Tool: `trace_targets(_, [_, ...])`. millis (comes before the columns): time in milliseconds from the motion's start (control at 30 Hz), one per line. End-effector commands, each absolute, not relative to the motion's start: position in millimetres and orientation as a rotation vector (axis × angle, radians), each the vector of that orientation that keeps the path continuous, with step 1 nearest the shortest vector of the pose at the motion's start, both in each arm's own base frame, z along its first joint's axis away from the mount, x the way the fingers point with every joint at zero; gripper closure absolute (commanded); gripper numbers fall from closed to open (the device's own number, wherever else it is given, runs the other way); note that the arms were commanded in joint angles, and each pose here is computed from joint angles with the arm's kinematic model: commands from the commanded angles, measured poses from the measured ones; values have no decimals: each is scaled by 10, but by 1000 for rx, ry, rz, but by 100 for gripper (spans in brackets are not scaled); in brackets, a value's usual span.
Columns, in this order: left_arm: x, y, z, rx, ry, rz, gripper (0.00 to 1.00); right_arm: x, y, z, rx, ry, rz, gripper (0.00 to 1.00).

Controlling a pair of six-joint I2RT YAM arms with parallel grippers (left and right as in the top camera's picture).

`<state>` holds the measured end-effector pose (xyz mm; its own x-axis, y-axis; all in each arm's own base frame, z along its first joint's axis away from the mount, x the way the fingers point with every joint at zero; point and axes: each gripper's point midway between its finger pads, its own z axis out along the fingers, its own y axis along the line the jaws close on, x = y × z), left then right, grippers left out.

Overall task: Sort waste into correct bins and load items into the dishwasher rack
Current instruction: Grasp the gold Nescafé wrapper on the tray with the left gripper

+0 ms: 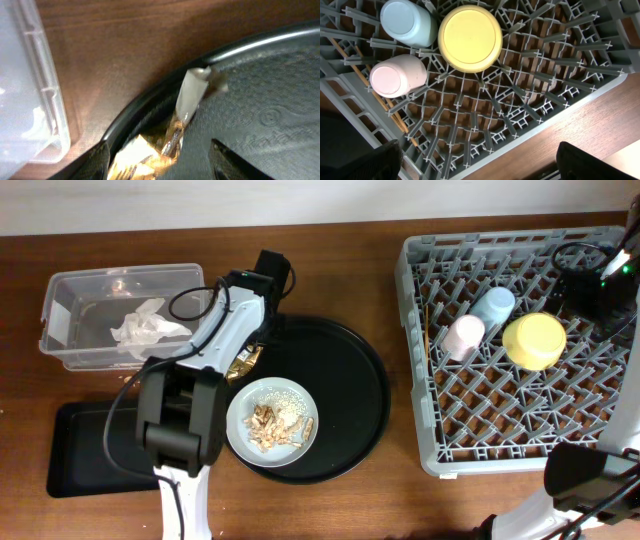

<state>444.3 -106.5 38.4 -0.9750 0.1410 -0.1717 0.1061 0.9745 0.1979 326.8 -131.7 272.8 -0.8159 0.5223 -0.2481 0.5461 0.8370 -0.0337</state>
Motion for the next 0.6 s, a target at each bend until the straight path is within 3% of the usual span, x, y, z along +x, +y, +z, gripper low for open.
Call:
trace_targets(0, [4497, -1055, 288, 245, 2930, 299, 38, 3260, -1356, 2734, 819, 2789, -181, 1])
trace_targets(67, [4497, -1127, 275, 283, 2935, 239, 44, 3260, -1356, 2734, 819, 2789, -181, 1])
trace_targets(333, [4514, -1167, 205, 315, 2937, 215, 46, 3260, -1356, 2734, 819, 2789, -181, 1])
trace_targets(467, [4468, -1152, 61, 324, 2973, 230, 57, 3260, -1356, 2734, 819, 2789, -181, 1])
trace_targets(567, [4469, -1152, 83, 323, 2972, 230, 78, 3260, -1356, 2734, 819, 2789, -181, 1])
